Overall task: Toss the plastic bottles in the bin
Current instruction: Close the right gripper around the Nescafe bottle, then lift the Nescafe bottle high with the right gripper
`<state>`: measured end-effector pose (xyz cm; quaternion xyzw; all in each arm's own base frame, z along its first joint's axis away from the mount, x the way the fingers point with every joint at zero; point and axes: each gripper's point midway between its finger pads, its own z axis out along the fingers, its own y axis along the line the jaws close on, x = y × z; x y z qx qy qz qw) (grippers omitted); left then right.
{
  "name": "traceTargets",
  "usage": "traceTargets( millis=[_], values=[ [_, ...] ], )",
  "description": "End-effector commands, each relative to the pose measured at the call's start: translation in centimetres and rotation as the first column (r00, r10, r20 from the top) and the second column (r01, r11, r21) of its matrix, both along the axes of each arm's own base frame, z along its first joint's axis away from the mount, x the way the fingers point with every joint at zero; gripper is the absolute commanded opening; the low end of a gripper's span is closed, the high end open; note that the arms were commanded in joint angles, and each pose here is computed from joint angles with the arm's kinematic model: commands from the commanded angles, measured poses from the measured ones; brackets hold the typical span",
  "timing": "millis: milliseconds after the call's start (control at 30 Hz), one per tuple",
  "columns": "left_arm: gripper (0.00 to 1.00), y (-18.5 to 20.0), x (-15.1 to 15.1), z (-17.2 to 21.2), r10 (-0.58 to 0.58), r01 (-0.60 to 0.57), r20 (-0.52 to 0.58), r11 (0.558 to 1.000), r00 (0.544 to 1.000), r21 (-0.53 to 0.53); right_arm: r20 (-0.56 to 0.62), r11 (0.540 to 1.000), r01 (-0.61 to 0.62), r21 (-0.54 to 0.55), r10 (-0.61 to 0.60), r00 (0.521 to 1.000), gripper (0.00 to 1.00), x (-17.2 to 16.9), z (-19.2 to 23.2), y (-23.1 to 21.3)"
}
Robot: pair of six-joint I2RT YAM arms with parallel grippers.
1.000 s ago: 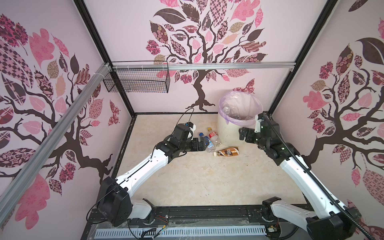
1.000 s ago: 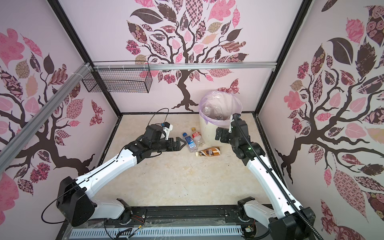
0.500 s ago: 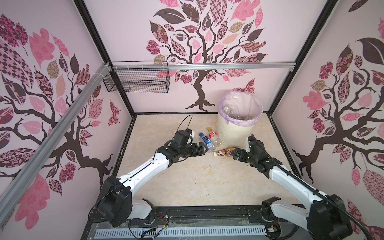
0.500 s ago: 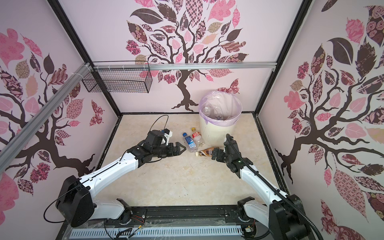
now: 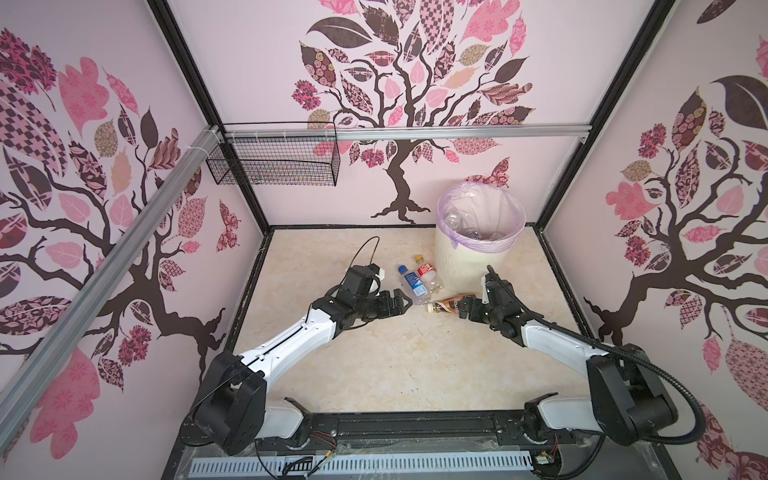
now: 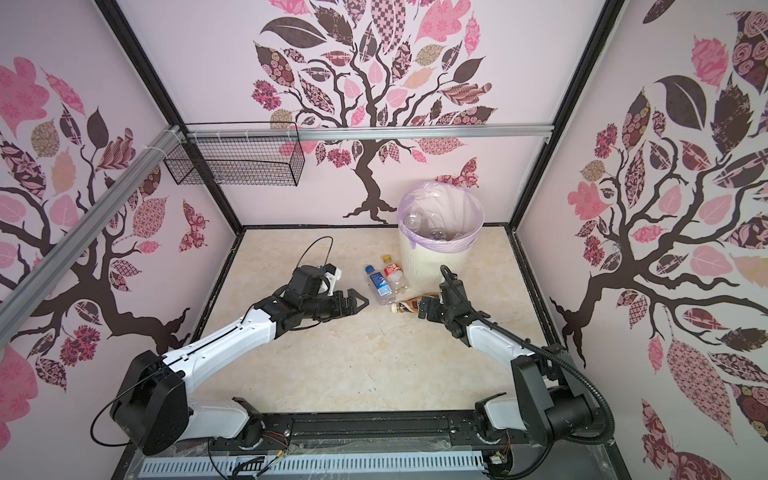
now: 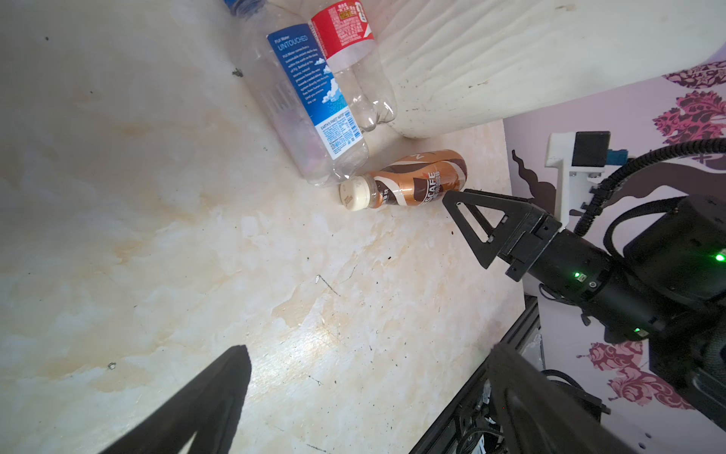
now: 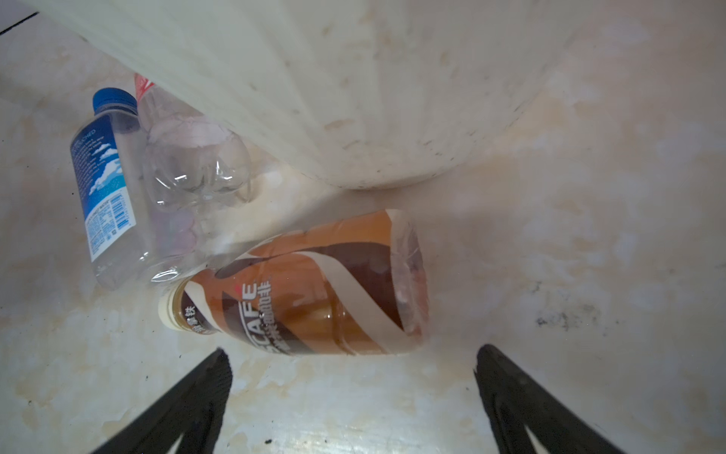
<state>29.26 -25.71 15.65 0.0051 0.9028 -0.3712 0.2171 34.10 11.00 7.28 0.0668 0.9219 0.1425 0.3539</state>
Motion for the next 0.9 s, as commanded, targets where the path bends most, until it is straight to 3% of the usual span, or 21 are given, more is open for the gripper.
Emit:
traceTargets(
  millis=[0,267,667,867],
  values=[
    [0.99,0.5,-0.1,0.3,0.010,-0.010,0.002,0.999,1.000,-0.034,0.049,0.999,-0.036,0.013,0.035,0.998,1.00,1.6,1.2,1.1],
    [0.98,1.1,-0.1,-0.2,0.027,-0.027,-0.013,1.000,1.000,-0.014,0.031,0.993,-0.104,0.053,0.103,0.994,1.00,1.4,1.4,3.6],
    [0.99,4.3,0.8,-0.9,0.132,-0.133,-0.064,0.991,0.989,-0.009,0.031,0.977,-0.196,0.088,0.194,0.981,1.00,-3.2,3.5,10.3],
    [0.98,5.6,0.5,-1.1,0.158,-0.158,-0.070,0.987,0.985,-0.002,0.017,0.967,-0.253,-0.035,0.254,0.967,1.00,-4.4,4.8,9.8]
  ],
)
